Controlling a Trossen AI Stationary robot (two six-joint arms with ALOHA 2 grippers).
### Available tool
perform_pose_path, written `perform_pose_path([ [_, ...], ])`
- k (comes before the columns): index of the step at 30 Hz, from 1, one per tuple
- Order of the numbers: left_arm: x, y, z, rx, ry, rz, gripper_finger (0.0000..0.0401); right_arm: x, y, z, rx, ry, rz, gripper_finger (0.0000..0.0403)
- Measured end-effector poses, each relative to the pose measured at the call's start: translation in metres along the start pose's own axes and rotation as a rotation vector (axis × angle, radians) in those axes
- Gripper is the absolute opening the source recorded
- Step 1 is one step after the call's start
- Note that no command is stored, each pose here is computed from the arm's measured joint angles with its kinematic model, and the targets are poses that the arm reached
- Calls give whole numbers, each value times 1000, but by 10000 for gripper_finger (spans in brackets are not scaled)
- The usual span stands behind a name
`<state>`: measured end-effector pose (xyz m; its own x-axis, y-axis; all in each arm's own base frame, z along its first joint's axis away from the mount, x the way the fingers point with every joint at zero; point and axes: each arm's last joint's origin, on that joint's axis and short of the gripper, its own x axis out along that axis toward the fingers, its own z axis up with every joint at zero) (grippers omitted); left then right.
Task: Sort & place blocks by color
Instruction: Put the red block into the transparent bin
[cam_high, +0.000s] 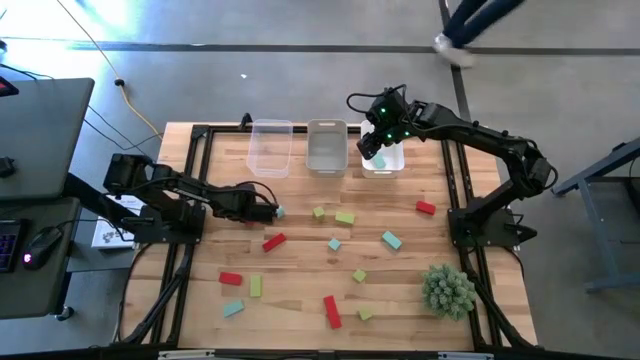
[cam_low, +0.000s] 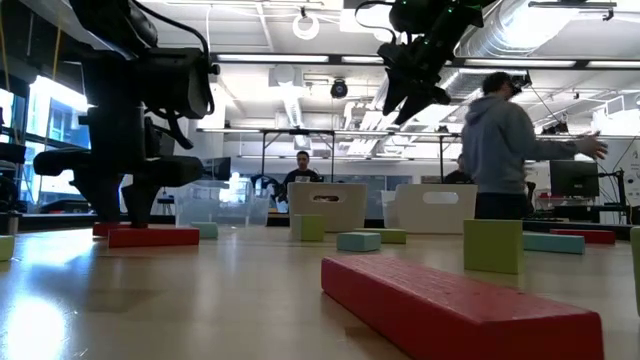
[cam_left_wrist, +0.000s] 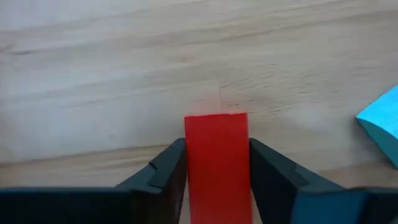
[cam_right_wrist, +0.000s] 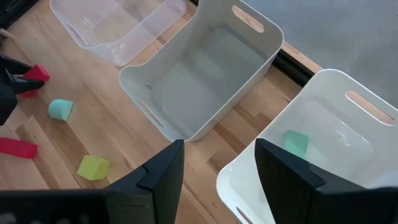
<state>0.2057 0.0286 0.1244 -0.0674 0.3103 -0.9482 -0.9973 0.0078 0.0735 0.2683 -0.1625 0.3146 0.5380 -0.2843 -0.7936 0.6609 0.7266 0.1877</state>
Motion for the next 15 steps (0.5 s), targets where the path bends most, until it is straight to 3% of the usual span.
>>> perform_pose_path([
  [3, 0, 0, 0, 60, 11, 2, 104, 0, 0, 0, 25, 0, 0, 186],
  [9, -4, 1, 0, 142, 19, -26, 104, 0, 0, 0, 48, 1, 1, 186],
  [15, -25, 1, 5, 212, 22, -158, 104, 0, 6, -2, 45, 10, 11, 186],
])
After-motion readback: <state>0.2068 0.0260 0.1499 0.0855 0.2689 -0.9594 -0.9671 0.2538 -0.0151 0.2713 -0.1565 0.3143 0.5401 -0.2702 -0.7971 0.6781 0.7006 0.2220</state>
